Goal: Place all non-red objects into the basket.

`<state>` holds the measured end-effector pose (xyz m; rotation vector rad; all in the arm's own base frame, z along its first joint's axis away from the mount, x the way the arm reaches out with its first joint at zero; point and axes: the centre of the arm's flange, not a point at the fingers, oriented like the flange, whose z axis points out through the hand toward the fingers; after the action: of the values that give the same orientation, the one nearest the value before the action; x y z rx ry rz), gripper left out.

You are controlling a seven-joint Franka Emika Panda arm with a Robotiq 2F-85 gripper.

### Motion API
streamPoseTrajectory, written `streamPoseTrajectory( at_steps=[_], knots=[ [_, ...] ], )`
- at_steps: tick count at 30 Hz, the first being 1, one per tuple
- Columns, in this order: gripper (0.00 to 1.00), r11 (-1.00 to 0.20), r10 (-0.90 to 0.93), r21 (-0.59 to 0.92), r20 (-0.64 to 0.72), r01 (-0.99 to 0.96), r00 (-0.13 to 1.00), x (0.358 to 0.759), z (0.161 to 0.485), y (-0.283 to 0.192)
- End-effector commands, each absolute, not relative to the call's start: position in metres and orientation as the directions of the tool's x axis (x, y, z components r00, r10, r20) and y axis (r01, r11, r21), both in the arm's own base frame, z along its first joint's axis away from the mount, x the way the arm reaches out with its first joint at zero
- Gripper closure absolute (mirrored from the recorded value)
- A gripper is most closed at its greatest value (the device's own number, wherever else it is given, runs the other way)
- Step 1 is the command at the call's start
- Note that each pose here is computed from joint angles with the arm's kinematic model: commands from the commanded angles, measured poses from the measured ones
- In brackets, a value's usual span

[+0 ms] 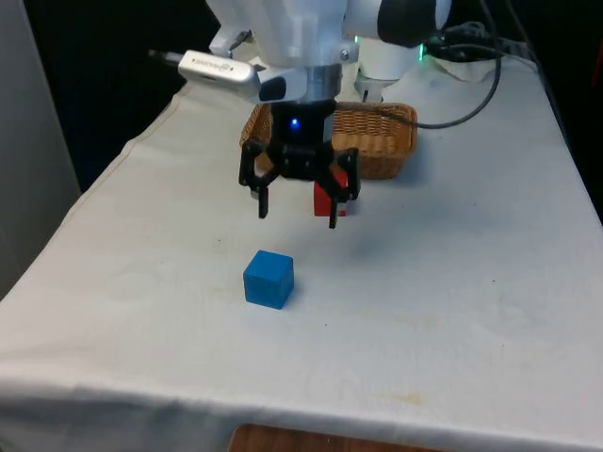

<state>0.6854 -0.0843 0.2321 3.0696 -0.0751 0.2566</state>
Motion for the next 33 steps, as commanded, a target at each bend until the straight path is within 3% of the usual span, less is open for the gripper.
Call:
streamPoseTrajectory(
  at_steps=[1,33],
  knots=[
    [0.0,-0.998,-0.04,0.049,0.179,-0.049,0.983,0.689,0.229,-0.086],
    [0.0,-0.998,-0.025,0.056,0.256,-0.04,0.966,0.73,0.188,-0.127]
  ],
)
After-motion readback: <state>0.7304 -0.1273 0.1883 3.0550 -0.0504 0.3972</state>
